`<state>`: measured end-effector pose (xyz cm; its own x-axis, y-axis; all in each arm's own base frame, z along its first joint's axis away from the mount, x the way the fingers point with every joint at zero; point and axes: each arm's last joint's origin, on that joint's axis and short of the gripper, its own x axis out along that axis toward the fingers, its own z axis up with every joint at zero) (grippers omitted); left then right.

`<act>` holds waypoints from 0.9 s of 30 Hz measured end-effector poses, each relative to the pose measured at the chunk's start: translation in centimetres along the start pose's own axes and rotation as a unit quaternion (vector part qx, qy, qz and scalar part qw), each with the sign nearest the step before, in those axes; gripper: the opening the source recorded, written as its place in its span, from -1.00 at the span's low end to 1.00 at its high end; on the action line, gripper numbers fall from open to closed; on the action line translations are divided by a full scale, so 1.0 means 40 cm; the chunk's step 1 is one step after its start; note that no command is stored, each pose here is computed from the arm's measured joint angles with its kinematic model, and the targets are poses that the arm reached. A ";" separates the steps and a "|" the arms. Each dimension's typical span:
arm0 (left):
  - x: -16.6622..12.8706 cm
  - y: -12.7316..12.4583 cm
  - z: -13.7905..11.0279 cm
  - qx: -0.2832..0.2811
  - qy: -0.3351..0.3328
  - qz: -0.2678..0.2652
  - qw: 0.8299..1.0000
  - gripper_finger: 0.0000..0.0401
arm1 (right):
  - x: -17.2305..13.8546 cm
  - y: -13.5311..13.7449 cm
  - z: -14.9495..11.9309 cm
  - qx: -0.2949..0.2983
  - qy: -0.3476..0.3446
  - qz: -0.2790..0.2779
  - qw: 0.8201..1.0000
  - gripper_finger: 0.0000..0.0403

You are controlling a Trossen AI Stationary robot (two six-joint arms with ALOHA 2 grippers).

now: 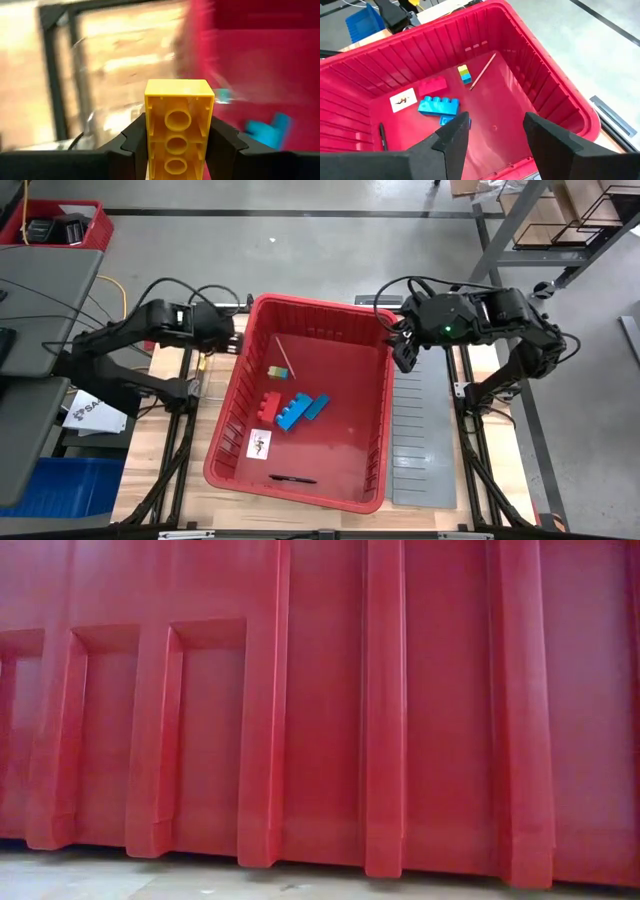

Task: Sort blocks
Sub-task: Remove the yellow block from the bin, then remove the blue block from the bin

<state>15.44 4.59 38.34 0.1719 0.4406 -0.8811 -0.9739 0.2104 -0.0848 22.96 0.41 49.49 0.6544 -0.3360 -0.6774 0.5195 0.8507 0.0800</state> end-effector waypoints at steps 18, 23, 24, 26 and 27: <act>0.239 0.094 -0.110 -0.091 0.136 0.068 0.984 0.50 | 0.022 0.000 0.008 0.006 0.007 -0.005 1.000 -0.08; 0.231 0.098 -0.096 -0.080 0.140 0.058 0.985 0.87 | 0.022 0.000 0.008 0.006 0.007 -0.004 1.000 -0.08; 0.226 0.096 -0.092 -0.083 0.139 0.051 0.985 0.89 | 0.022 0.000 0.008 0.006 0.007 -0.004 1.000 -0.08; 0.210 0.089 -0.076 -0.088 0.128 0.028 0.987 0.90 | 0.022 0.000 0.008 0.006 0.007 -0.005 1.000 -0.08; 0.191 0.082 -0.063 -0.086 0.114 0.004 0.990 0.90 | 0.022 0.000 0.008 0.006 0.007 -0.005 1.000 -0.08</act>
<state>13.18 6.45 30.17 0.1459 0.2294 -0.9623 -0.9892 0.0476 -0.1386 23.72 -0.01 49.13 0.6413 -0.3377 -0.6890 0.5325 0.8424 0.0828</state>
